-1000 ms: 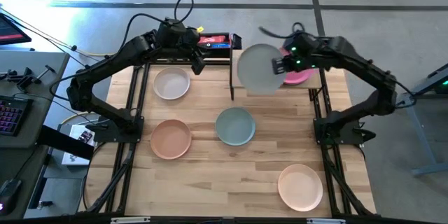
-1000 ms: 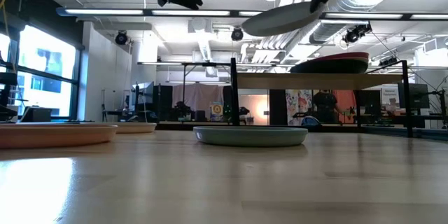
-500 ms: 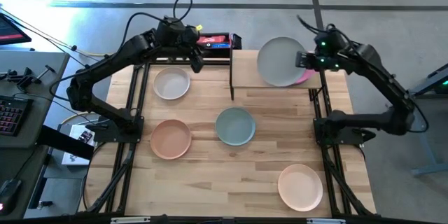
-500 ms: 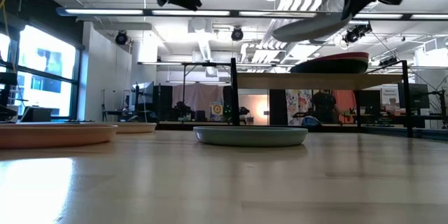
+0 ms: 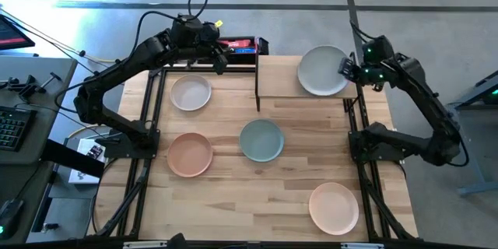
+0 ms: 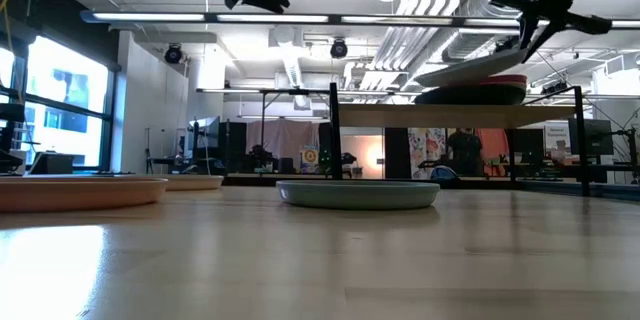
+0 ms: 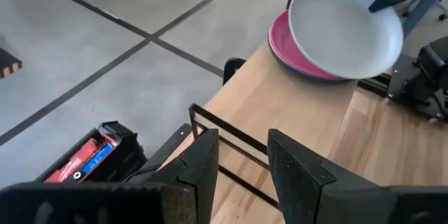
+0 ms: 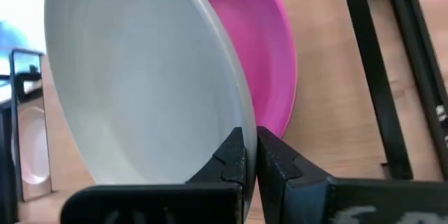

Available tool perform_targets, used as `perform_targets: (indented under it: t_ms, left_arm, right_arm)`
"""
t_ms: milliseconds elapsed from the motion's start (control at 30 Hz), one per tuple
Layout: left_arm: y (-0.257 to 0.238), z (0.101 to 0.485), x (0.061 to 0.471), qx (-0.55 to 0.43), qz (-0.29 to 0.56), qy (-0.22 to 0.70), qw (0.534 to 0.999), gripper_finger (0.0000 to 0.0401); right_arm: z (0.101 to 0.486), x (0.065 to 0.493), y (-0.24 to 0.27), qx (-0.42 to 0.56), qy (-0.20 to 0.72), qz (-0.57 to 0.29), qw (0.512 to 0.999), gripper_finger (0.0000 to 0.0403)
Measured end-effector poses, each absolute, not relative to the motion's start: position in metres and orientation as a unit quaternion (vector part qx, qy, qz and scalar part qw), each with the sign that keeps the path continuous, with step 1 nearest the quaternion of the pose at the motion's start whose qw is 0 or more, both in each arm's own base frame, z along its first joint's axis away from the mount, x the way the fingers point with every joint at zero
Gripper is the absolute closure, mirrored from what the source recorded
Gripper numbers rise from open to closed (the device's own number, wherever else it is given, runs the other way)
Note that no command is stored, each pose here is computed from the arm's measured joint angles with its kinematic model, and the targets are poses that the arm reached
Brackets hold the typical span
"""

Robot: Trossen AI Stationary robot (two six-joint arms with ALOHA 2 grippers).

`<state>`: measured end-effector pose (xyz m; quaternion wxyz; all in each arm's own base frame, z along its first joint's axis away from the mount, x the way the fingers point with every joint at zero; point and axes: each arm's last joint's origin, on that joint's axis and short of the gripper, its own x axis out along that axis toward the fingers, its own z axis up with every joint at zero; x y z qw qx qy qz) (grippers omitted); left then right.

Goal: Place and stack plates onto a shelf
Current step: Stack the white plate on top of the pink plate on the shelf

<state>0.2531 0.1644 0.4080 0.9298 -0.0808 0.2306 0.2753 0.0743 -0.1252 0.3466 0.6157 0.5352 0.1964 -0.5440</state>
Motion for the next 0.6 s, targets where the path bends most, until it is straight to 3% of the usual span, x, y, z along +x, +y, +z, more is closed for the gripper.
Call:
perform_targets:
  t_ms: [600]
  left_arm:
    - [0.164,0.408,0.253,-0.093,0.278,0.227,0.929,0.0290]
  right_arm:
    - [0.339,0.069,-0.142,0.555,0.174,-0.563,0.587,0.0403]
